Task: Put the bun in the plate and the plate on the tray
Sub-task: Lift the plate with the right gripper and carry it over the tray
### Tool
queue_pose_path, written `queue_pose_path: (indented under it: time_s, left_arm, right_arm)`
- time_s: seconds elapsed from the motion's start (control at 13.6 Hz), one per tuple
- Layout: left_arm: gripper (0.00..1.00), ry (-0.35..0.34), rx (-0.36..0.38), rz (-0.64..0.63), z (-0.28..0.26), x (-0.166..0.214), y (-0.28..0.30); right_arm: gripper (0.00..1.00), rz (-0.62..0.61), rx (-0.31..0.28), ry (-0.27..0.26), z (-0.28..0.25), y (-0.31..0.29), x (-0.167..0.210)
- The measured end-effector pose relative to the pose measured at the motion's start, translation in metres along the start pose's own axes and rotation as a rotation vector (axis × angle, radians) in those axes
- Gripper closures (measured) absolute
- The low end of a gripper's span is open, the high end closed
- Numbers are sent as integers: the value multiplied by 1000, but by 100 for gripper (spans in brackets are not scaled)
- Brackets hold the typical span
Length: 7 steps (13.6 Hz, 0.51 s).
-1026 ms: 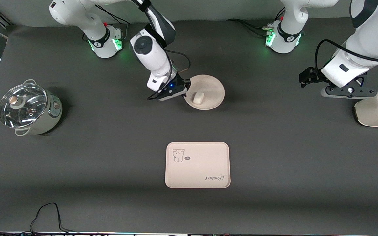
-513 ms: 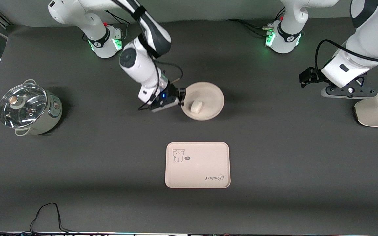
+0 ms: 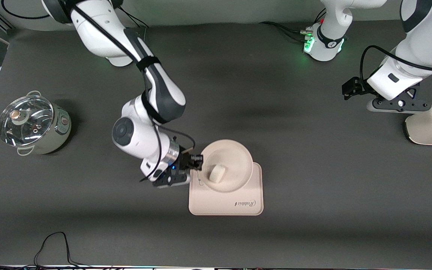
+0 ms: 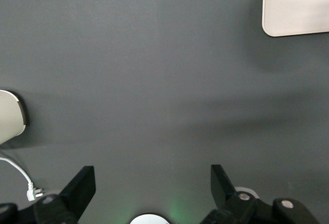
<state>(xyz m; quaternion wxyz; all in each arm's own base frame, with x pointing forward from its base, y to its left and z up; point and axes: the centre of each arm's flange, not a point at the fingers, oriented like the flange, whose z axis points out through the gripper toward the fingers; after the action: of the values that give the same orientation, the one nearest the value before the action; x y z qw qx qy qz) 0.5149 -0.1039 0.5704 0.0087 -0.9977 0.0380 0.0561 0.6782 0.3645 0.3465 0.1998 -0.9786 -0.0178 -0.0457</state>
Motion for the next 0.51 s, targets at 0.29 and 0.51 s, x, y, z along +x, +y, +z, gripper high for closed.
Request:
queue_pose_path:
  time_s: [0.29, 0.51]
  left_arm:
    - [0, -1, 0, -1, 1, 0, 0]
    - [0, -4, 0, -2, 2, 0, -1]
  right_arm:
    - [96, 17, -12, 17, 56, 32, 32]
    - [96, 33, -10, -18, 132, 42, 14]
